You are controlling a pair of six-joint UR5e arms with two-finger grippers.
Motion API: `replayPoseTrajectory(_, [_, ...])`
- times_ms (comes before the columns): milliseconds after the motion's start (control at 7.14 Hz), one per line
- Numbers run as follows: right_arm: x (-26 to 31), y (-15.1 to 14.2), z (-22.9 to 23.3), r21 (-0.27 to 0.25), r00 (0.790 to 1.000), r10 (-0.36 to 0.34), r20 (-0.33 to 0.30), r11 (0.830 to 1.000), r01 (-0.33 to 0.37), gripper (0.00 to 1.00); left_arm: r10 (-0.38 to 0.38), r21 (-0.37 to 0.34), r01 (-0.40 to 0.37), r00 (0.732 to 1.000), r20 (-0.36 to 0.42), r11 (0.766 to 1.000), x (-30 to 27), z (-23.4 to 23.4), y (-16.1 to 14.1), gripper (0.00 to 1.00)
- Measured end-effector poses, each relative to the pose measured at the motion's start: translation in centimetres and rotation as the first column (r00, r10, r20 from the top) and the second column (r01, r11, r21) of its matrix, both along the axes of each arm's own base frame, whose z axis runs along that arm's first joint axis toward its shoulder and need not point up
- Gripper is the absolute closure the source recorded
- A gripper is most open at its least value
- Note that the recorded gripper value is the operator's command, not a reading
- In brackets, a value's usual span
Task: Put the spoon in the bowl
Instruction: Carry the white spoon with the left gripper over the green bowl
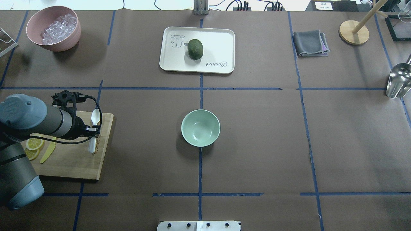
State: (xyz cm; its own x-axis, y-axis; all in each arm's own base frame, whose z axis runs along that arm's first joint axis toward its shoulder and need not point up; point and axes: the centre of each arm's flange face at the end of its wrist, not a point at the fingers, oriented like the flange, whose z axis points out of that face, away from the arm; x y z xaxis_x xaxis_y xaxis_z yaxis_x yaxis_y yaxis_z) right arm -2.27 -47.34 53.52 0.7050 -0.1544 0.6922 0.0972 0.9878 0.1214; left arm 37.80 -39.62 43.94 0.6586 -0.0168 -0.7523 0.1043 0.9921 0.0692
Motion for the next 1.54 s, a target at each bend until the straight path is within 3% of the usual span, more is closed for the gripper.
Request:
replayPoseTrajectory(280, [0.3,0.0,0.1,-0.001,1.000,0.003,0.001,1.000,-0.003,0.00,0.010,-0.051,-0.011,1.000,-0.019,0.999,-1.7,-3.5,-0.7,1.00])
replayPoseTrajectory(560, [0.7,0.5,0.7,-0.013,1.000,0.007,0.009,1.000,-0.007,0.00,0.012,-0.096,-0.016,0.999,-0.041,0.995,0.1,-13.5,-2.1,1.00])
replayPoseTrajectory(700, [0.8,0.6,0.8,-0.016,1.000,0.008,0.011,1.000,-0.008,0.00,0.000,-0.143,-0.010,0.997,-0.073,0.990,2.1,-18.6,-1.7,1.00])
replayPoseTrajectory(980, [0.9,0.7,0.9,-0.019,1.000,0.010,0.013,1.000,-0.010,0.00,-0.025,-0.254,-0.011,0.990,-0.139,0.967,8.4,-26.1,2.0,1.00])
replayPoseTrajectory(1260, [0.9,0.8,1.0,-0.021,1.000,0.011,0.013,1.000,-0.011,0.00,-0.042,-0.293,-0.004,0.987,-0.153,0.956,15.2,-30.3,4.7,1.00])
replayPoseTrajectory(1540, [1.0,0.8,0.9,-0.021,1.000,0.013,0.014,1.000,-0.013,0.00,-0.062,-0.286,0.013,0.985,-0.163,0.958,19.7,-32.0,3.8,1.00])
